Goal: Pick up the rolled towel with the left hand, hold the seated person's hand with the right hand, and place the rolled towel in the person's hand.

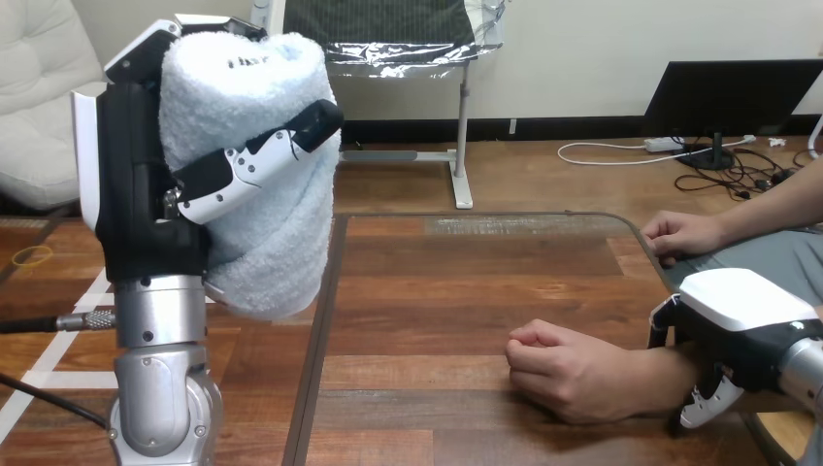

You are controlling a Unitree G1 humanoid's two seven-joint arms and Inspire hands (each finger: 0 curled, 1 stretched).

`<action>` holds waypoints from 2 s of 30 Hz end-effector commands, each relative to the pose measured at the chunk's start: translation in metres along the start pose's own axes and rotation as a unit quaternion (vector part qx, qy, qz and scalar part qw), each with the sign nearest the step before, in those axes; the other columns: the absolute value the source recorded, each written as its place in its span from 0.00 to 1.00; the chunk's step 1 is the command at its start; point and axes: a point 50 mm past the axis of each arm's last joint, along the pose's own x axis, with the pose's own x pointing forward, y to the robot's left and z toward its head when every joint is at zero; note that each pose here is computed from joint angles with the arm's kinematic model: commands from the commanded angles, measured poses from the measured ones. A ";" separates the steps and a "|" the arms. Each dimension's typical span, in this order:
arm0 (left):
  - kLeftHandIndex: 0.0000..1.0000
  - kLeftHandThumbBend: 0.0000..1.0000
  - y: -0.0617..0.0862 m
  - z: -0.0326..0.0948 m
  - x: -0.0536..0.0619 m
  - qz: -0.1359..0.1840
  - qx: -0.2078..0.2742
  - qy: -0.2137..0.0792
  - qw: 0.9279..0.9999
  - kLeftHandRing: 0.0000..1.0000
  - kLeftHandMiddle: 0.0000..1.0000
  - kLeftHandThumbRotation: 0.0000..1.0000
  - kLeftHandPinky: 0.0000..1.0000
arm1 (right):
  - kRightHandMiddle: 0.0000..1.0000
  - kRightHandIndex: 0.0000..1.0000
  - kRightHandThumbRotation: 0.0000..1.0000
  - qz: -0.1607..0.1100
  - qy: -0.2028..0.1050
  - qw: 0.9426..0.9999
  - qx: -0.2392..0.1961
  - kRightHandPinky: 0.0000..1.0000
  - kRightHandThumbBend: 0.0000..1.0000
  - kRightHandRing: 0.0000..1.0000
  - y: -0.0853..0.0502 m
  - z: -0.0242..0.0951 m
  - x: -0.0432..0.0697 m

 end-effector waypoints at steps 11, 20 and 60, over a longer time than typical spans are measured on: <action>0.40 0.61 -0.007 0.012 0.017 -0.007 -0.010 -0.048 0.999 0.31 0.36 0.00 0.25 | 0.31 0.41 0.08 0.017 -0.011 0.999 0.044 0.15 0.82 0.21 0.019 0.008 0.006; 0.40 0.60 -0.008 0.011 0.017 -0.007 -0.010 -0.045 0.999 0.31 0.37 0.00 0.25 | 0.30 0.38 0.10 0.009 -0.015 0.999 0.051 0.14 0.80 0.20 0.016 0.009 0.006; 0.40 0.59 -0.026 -0.011 0.024 0.000 -0.035 0.002 0.999 0.34 0.39 0.00 0.27 | 0.35 0.41 0.12 -0.091 -0.028 0.991 0.099 0.20 0.82 0.27 -0.032 0.006 -0.002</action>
